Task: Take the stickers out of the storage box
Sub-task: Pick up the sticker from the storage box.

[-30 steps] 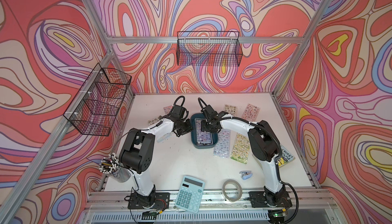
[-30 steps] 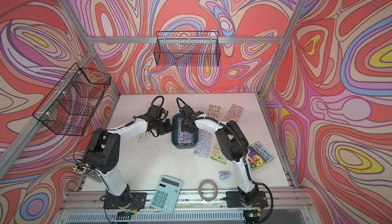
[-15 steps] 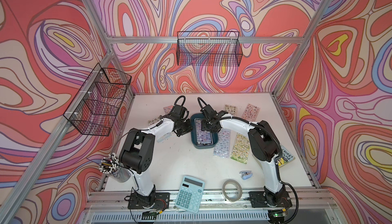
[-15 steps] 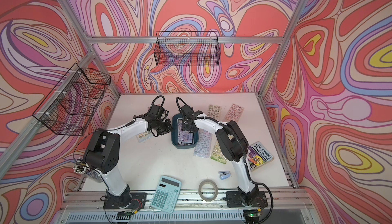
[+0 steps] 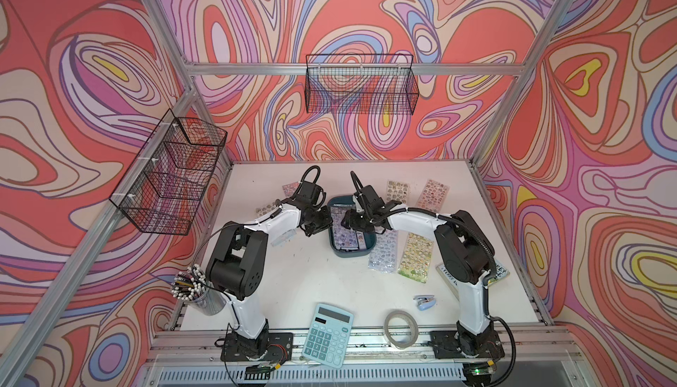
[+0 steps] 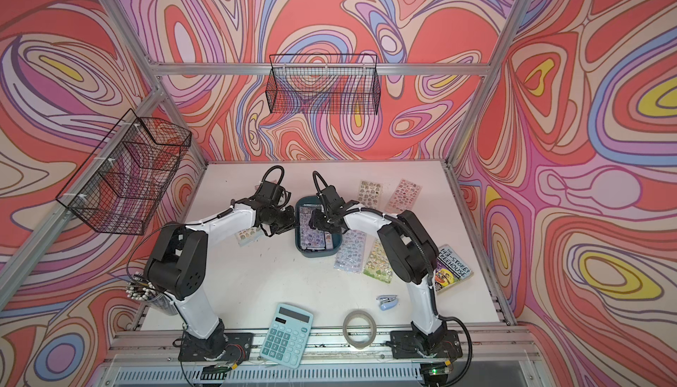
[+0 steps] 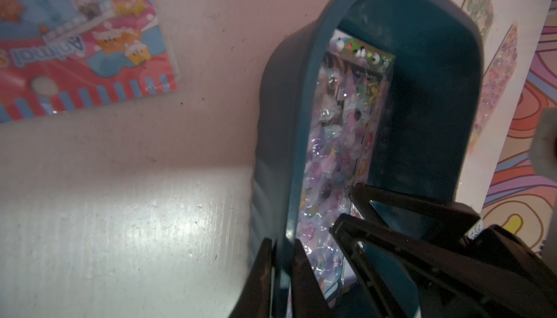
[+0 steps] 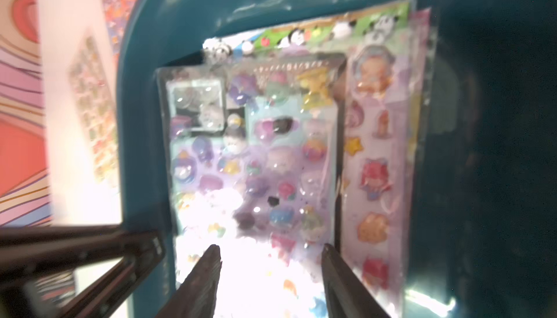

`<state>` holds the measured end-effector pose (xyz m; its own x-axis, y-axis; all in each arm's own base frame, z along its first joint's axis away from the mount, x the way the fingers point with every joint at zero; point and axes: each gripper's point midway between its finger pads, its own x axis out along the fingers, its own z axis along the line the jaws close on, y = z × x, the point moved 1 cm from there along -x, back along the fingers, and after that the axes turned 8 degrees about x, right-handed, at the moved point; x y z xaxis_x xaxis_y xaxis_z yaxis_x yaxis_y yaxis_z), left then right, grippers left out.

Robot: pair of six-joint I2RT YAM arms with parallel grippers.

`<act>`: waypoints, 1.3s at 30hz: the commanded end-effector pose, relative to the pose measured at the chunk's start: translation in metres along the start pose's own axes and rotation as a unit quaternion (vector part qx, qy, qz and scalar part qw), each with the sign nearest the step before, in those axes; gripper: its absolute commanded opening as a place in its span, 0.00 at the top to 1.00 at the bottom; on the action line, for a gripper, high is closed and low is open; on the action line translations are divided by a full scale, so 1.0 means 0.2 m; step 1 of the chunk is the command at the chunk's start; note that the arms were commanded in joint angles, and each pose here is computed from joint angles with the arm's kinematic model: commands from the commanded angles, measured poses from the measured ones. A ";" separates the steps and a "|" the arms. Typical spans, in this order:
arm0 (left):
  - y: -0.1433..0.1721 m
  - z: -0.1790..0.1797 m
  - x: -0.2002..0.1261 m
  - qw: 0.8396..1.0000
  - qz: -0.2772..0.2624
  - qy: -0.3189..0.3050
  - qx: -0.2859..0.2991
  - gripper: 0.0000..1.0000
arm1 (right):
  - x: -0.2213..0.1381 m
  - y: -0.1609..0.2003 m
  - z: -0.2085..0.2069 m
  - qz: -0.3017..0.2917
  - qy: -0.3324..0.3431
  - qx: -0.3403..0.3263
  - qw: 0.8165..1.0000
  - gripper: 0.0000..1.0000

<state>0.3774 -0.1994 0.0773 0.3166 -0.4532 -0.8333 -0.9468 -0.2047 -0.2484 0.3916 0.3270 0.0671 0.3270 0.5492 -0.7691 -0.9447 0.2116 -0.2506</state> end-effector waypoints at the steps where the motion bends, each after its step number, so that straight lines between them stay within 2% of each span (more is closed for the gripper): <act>1: 0.04 0.03 0.04 1.000 0.017 -0.020 -0.005 0.85 | -0.06 -0.02 0.08 0.009 -0.061 0.027 0.998 0.44; 9: 0.03 0.03 0.01 1.000 0.011 -0.024 -0.001 0.86 | -0.18 -0.14 -0.07 -0.052 0.075 -0.009 0.996 0.40; 18: 0.03 0.03 0.02 1.000 0.011 -0.024 -0.003 0.86 | -0.07 -0.06 -0.15 -0.025 0.126 -0.031 0.991 0.40; 29: 0.04 0.02 0.04 1.000 0.018 -0.020 -0.004 0.86 | 0.08 0.03 -0.11 0.020 0.078 -0.008 0.997 0.40; 39: 0.04 0.01 0.07 1.000 0.024 -0.016 -0.003 0.86 | 0.01 0.03 0.06 0.028 -0.067 0.045 0.996 0.42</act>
<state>0.3784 -0.2027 0.0762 0.3130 -0.4459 -0.8386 -0.9482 -0.1971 -0.2490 0.3959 0.3270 0.0595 0.3188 0.5598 -0.7648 -0.9463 0.2330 -0.2239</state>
